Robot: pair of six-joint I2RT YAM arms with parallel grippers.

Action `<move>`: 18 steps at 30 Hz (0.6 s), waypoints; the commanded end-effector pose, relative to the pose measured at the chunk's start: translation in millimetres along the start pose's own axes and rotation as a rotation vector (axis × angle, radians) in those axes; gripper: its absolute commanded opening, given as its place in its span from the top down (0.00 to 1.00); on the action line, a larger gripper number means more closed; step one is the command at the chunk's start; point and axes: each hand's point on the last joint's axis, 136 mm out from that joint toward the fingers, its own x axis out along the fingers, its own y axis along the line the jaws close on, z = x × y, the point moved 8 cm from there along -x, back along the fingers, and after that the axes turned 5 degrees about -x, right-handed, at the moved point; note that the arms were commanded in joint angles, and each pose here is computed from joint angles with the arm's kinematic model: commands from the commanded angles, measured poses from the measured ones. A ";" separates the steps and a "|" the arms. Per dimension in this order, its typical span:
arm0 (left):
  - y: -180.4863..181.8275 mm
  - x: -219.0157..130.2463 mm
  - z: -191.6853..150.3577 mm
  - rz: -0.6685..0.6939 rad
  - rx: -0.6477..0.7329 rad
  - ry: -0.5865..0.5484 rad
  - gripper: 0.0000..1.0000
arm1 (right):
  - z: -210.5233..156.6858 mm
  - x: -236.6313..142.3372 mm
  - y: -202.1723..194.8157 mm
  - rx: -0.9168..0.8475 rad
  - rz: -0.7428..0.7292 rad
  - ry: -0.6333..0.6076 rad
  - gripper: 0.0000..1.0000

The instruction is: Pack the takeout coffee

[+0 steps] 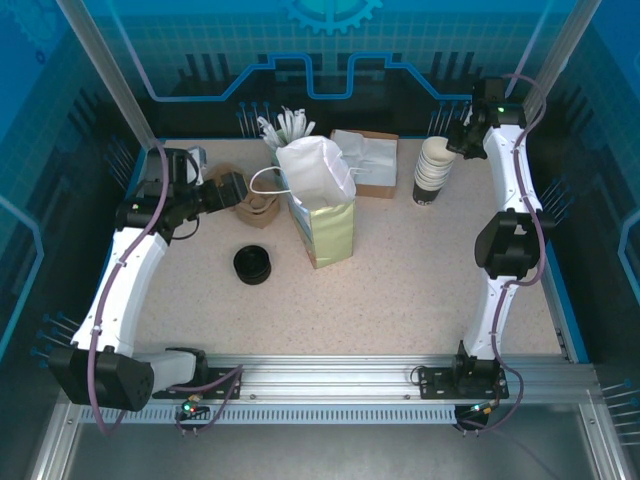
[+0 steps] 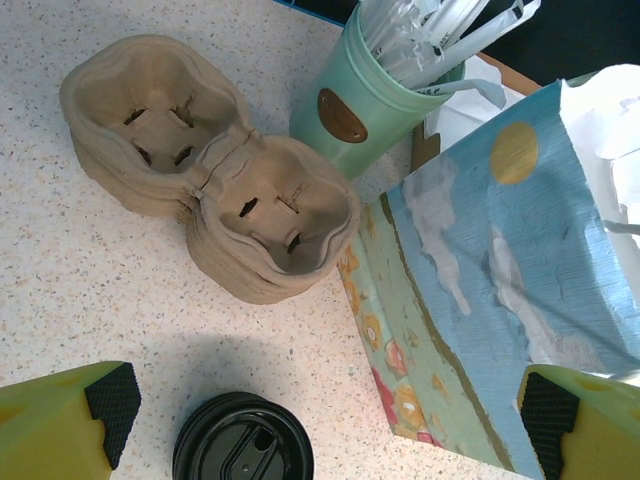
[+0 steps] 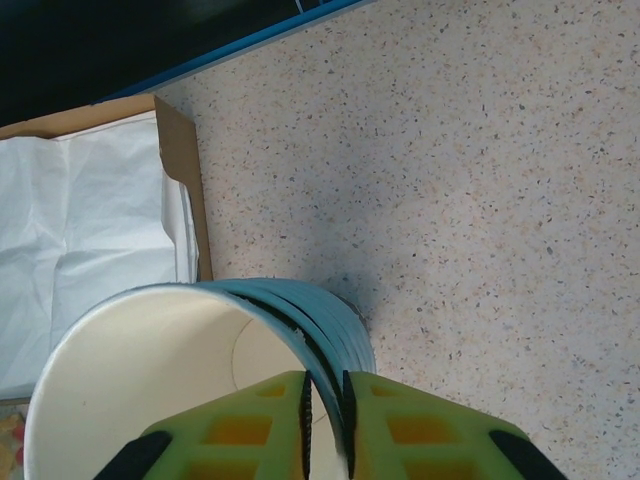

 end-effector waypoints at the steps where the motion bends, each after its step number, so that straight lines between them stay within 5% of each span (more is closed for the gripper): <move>1: -8.4 -5.6 3.8 -0.032 0.004 0.003 0.01 | -4.0 3.9 5.9 -0.029 0.004 0.030 0.83; 18: -9.0 -8.1 4.6 -0.028 0.012 0.004 0.01 | -5.0 7.6 12.2 -0.051 0.007 0.037 0.77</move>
